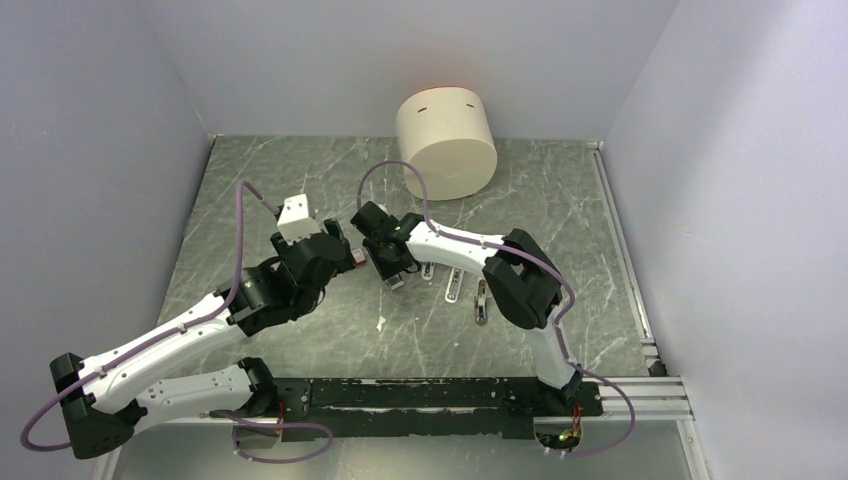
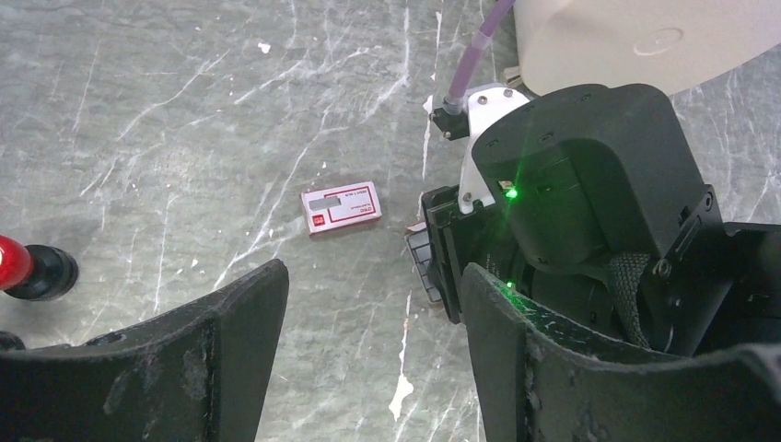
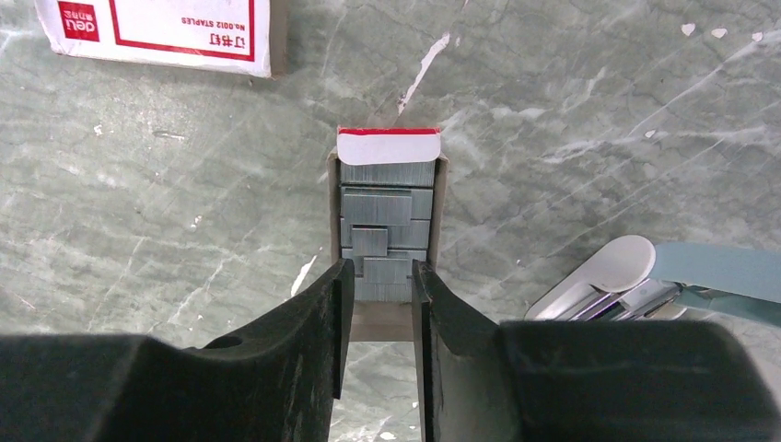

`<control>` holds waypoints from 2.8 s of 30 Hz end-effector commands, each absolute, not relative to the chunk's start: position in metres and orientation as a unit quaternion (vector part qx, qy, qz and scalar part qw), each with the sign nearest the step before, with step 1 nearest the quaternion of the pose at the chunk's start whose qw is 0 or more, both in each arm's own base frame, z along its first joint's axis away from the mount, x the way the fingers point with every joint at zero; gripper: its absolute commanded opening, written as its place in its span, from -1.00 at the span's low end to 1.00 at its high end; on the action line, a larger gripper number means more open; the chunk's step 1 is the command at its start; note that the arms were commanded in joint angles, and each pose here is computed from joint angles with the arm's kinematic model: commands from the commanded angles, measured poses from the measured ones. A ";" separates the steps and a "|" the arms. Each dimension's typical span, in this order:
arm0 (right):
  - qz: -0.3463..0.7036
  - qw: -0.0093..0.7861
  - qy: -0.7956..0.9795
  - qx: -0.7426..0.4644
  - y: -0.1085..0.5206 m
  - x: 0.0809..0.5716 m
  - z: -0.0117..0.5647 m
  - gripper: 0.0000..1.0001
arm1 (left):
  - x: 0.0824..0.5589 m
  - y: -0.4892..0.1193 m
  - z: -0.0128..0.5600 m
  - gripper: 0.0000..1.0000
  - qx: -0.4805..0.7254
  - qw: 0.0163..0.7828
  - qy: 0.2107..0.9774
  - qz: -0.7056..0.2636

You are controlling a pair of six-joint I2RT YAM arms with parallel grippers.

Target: Load the staples into the stapler

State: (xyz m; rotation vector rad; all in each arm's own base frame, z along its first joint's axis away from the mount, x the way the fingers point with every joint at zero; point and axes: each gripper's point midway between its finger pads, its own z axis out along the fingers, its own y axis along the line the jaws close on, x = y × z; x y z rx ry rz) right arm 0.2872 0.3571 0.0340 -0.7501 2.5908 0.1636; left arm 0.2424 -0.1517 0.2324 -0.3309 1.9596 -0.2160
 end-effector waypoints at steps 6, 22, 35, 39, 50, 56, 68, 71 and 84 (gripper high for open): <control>0.051 0.207 0.937 -0.276 0.354 0.282 0.019 -0.32 | 0.245 -0.148 0.231 0.48 -0.146 0.545 0.822 -0.080; 0.056 0.201 0.939 -0.273 0.355 0.282 0.017 -0.54 | 0.244 -0.147 0.232 0.46 -0.148 0.544 0.822 -0.083; 0.085 0.243 0.927 -0.271 0.356 0.283 0.070 -0.57 | 0.243 -0.148 0.235 0.45 -0.150 0.544 0.820 -0.091; 0.088 0.233 0.925 -0.287 0.348 0.273 0.076 -0.57 | 0.243 -0.146 0.236 0.45 -0.151 0.545 0.820 -0.090; 0.102 0.134 0.923 -0.346 0.295 0.202 0.050 -0.55 | 0.241 -0.135 0.251 0.46 -0.164 0.561 0.806 -0.092; 0.112 0.108 0.919 -0.362 0.292 0.183 0.037 -0.54 | 0.243 -0.138 0.253 0.47 -0.162 0.561 0.807 -0.090; 0.083 0.092 0.920 -0.373 0.285 0.180 0.017 -0.49 | 0.244 -0.142 0.247 0.47 -0.157 0.555 0.812 -0.090; 0.084 0.092 0.919 -0.375 0.286 0.179 0.016 -0.49 | 0.244 -0.142 0.247 0.47 -0.157 0.555 0.812 -0.089; 0.077 0.127 0.926 -0.346 0.289 0.185 0.028 -0.05 | 0.244 -0.146 0.247 0.49 -0.152 0.555 0.812 -0.097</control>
